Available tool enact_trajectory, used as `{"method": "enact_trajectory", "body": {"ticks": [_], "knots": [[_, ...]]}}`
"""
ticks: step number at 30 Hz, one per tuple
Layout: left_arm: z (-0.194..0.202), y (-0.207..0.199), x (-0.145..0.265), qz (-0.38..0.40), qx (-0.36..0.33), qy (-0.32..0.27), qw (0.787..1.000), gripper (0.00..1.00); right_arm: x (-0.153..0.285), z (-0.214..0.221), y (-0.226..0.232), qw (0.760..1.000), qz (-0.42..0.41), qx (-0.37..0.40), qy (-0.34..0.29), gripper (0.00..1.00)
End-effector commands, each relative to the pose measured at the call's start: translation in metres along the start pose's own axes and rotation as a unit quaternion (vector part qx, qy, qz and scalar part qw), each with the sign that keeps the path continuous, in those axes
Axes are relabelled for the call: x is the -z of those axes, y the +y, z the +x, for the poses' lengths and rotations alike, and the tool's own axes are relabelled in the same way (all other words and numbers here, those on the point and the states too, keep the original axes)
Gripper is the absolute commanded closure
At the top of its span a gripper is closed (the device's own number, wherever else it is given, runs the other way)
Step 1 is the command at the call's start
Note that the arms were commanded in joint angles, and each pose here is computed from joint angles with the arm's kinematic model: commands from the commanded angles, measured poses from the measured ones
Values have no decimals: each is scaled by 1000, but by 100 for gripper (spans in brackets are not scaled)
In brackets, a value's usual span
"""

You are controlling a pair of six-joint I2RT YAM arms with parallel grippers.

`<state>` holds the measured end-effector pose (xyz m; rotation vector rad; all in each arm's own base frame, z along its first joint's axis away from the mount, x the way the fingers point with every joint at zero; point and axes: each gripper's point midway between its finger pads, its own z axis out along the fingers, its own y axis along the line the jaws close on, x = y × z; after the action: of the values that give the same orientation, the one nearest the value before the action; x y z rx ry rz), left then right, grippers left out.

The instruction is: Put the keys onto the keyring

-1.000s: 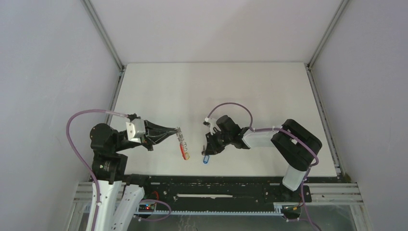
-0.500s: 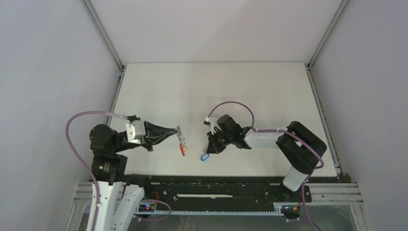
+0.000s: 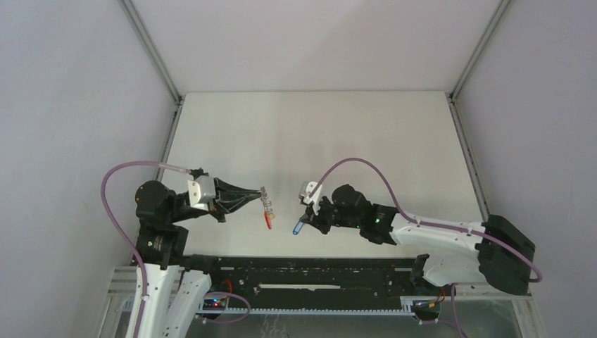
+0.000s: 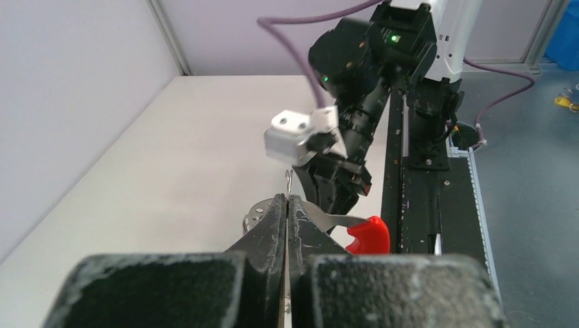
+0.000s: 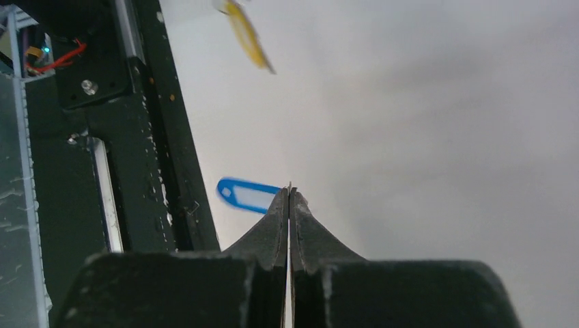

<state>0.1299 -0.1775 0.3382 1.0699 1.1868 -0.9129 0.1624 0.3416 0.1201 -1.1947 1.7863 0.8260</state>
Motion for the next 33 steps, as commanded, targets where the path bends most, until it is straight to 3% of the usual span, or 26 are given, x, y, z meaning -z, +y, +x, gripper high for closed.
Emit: {"method": "enact_trajectory", "body": {"ticks": [1,7,17,25,33], "knots": [[3,-3,-2,13,-5,-2,1000,100,22,-54,2,990,37,107,-89,100],[5,-23,-7,60,6,-6,998,100,62,-115,37,963,19,203,-178,100],[-9,-75,-9,201,-1,-22,979,100,109,-168,68,924,-7,314,-219,100],[-12,-69,-21,242,-36,-29,969,100,130,-179,72,906,-19,367,-212,100],[-22,-58,-30,270,-121,-57,954,100,134,-195,73,886,-9,406,-226,100]]}}
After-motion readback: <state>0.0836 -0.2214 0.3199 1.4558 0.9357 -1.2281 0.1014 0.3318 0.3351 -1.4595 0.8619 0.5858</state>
